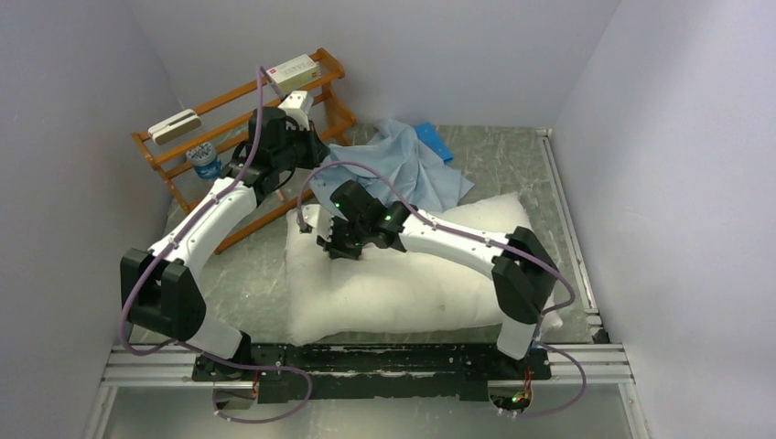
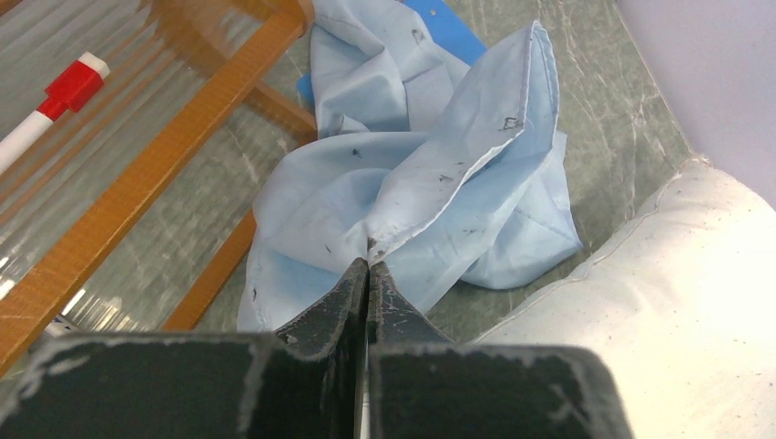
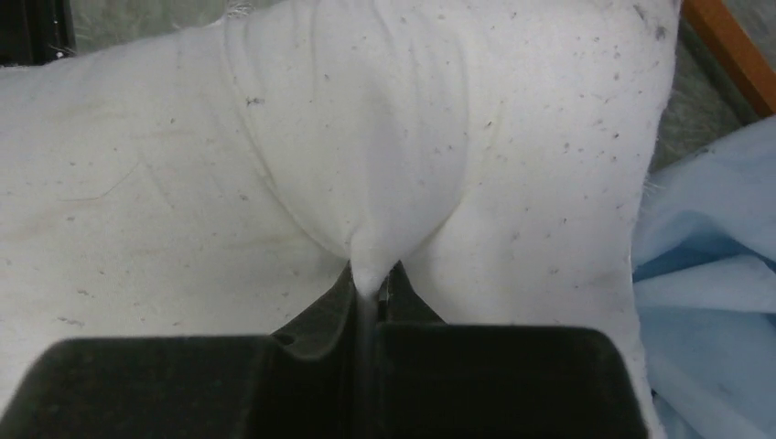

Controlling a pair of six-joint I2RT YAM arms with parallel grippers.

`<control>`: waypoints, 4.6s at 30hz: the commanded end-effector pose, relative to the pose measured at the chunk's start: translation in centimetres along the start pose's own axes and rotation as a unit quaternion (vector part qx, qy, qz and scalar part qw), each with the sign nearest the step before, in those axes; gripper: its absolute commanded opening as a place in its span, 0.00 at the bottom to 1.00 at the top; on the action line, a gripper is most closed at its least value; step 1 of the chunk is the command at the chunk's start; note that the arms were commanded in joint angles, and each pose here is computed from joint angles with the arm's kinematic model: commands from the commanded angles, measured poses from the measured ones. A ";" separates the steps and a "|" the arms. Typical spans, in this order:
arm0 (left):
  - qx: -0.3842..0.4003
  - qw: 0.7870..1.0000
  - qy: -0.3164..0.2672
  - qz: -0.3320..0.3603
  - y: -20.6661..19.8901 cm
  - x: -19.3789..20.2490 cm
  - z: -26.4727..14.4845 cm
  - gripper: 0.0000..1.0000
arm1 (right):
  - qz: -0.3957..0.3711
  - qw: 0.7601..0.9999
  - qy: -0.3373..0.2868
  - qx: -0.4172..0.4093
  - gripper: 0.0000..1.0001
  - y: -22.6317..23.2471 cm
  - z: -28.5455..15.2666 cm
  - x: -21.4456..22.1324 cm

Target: Put the pillow into the pillowcase

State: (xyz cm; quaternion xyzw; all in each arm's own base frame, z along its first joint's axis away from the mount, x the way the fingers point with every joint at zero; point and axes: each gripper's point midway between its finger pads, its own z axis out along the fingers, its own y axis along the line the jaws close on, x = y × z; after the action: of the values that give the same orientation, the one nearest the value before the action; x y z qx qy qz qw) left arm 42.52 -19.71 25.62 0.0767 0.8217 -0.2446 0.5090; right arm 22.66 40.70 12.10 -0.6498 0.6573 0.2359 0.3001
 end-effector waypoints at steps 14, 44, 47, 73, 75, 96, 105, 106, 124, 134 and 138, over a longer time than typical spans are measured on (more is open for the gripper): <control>0.017 0.994 -0.068 0.079 -0.5 -2.7 -2.1 0.05 | 0.080 0.992 -0.088 0.044 0.00 1.4 -11.4 -0.6; 0.137 0.981 0.007 0.136 -3.9 3.7 -7.4 0.05 | 0.431 0.848 -0.169 0.259 0.00 -13.7 -16.8 4.7; 0.155 0.980 0.008 0.128 -4.6 3.7 -7.9 0.05 | 0.457 0.824 -0.177 0.284 0.00 -15.1 -17.6 5.2; 0.284 0.947 0.122 0.084 -8.3 9.2 -9.0 0.05 | 0.537 0.627 -0.265 0.498 0.00 -25.1 -24.2 7.3; 0.304 0.945 0.101 0.069 -9.2 9.0 -9.4 0.05 | 0.542 0.615 -0.267 0.507 0.00 -25.2 -24.1 7.9; 0.297 0.952 0.065 0.020 -15.7 14.7 -7.4 0.05 | 0.555 0.543 -0.376 0.506 0.00 -24.7 -26.3 7.7; 0.220 0.974 0.052 0.037 -13.3 14.5 -4.5 0.05 | 0.363 0.793 -0.249 0.422 0.74 -18.8 -24.7 5.9; 0.220 0.974 0.053 0.035 -13.3 14.6 -4.3 0.05 | 0.347 0.809 -0.234 0.412 0.77 -18.2 -24.5 5.9; 0.208 0.977 0.039 0.006 -12.9 14.6 -4.3 0.05 | 0.164 0.943 -0.055 0.286 1.00 -13.0 -19.9 9.2; 0.208 0.977 0.039 -0.007 -12.9 15.0 -4.2 0.05 | 0.212 0.941 0.026 0.263 0.91 -14.4 -11.8 13.9; 0.214 0.976 0.032 -0.005 -13.2 14.2 -4.5 0.05 | 0.244 0.931 0.025 0.271 0.28 -15.6 -11.5 13.5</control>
State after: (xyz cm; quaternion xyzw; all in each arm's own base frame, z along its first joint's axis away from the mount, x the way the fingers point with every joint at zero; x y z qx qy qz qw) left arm 27.27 -30.03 16.57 0.1834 0.7929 -0.3935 0.4277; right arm 36.43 21.94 12.90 -0.4030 0.8206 0.0998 0.3928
